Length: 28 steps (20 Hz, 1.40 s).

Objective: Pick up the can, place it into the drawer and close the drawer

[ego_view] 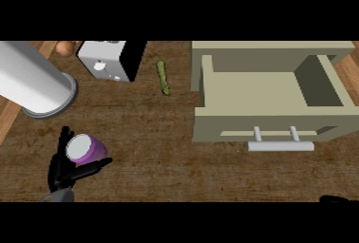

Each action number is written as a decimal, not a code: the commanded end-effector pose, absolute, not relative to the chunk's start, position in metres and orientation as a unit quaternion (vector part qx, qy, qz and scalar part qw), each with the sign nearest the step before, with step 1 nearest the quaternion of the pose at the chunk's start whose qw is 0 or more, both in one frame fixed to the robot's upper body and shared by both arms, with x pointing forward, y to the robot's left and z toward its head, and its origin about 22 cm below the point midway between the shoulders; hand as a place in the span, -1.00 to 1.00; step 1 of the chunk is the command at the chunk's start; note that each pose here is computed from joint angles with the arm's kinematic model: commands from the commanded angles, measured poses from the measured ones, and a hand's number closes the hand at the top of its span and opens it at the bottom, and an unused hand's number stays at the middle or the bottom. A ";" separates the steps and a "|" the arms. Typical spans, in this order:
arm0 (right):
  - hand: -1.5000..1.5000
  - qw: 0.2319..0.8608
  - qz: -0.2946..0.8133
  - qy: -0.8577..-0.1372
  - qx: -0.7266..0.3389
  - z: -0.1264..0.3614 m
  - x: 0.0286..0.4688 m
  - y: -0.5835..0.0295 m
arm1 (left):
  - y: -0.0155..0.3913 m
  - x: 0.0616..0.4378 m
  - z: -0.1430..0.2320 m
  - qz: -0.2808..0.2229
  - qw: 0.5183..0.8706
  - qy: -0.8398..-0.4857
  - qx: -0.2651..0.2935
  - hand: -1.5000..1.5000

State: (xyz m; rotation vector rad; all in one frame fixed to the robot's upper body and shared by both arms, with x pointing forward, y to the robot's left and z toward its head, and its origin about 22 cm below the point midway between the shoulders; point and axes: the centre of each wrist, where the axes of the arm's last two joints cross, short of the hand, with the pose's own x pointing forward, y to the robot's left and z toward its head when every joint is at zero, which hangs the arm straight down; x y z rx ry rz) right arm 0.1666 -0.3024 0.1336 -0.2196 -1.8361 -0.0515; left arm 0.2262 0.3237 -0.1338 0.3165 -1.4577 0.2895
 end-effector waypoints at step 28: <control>-1.00 0.591 -0.023 -0.799 -0.112 0.138 0.170 -0.305 | 0.198 0.356 -0.077 0.055 0.680 -0.731 -0.030 1.00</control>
